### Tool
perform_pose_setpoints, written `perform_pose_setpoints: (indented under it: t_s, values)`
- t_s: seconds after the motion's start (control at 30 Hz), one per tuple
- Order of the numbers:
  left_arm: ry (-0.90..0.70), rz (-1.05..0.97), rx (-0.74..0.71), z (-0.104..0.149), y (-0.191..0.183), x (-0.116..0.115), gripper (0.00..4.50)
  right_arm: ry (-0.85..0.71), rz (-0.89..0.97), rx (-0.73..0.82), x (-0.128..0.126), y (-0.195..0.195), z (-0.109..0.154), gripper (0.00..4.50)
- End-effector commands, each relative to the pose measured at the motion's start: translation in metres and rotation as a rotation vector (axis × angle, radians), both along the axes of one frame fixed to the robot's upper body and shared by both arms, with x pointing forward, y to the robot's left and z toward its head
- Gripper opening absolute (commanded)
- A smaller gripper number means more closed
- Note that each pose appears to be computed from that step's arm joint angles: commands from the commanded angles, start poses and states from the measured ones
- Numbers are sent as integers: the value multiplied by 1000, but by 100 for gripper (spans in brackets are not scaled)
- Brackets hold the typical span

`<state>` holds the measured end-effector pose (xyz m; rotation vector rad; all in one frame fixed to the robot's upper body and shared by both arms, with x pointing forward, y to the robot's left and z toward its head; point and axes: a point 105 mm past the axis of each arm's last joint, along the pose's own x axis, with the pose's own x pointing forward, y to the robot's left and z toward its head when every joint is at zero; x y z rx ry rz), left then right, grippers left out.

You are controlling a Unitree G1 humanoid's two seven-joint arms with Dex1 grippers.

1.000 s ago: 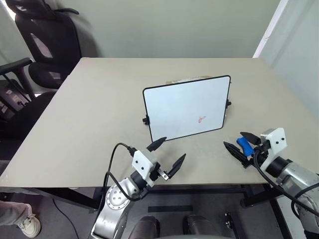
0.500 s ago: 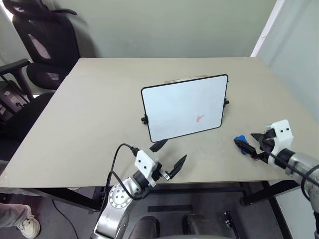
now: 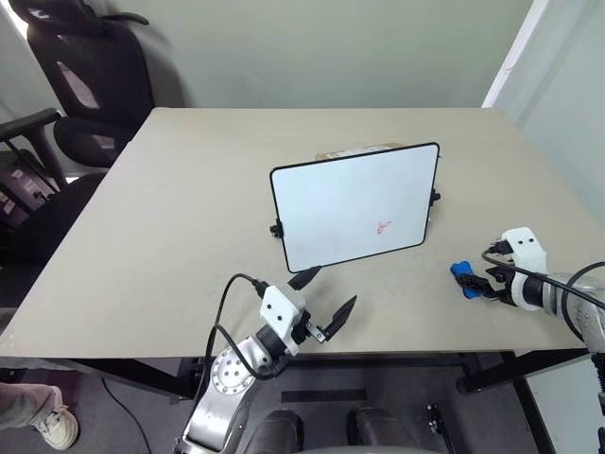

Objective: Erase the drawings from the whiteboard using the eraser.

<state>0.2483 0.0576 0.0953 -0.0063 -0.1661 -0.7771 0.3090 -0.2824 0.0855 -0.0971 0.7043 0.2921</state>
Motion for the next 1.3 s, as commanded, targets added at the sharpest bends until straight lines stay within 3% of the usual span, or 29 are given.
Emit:
perform_pose_setpoints:
  t_s: [0.03,0.07,0.17,0.43,0.63,0.93,1.13,1.3]
  values:
    - [-40,-1,-21,10,-1,-3,450,-9,14,-32,2,-3,8,426]
    - [-40,0,-22,10,-2,-3,450,-6,14,-34,2,-4,7,426]
    - [-40,2,-23,10,-1,-4,450,1,12,-40,3,-5,6,370]
    - [-36,3,-24,9,0,-4,450,-16,39,-42,5,-1,10,103]
    - [-33,7,-28,9,1,-4,450,-90,108,-69,1,10,27,103]
    - [-30,8,-27,9,2,-4,450,-359,283,58,-1,84,84,103]
    - [-33,6,-20,9,3,-3,450,-405,255,124,29,124,90,103]
    - [-38,7,-15,10,5,-1,450,-384,276,120,44,145,77,103]
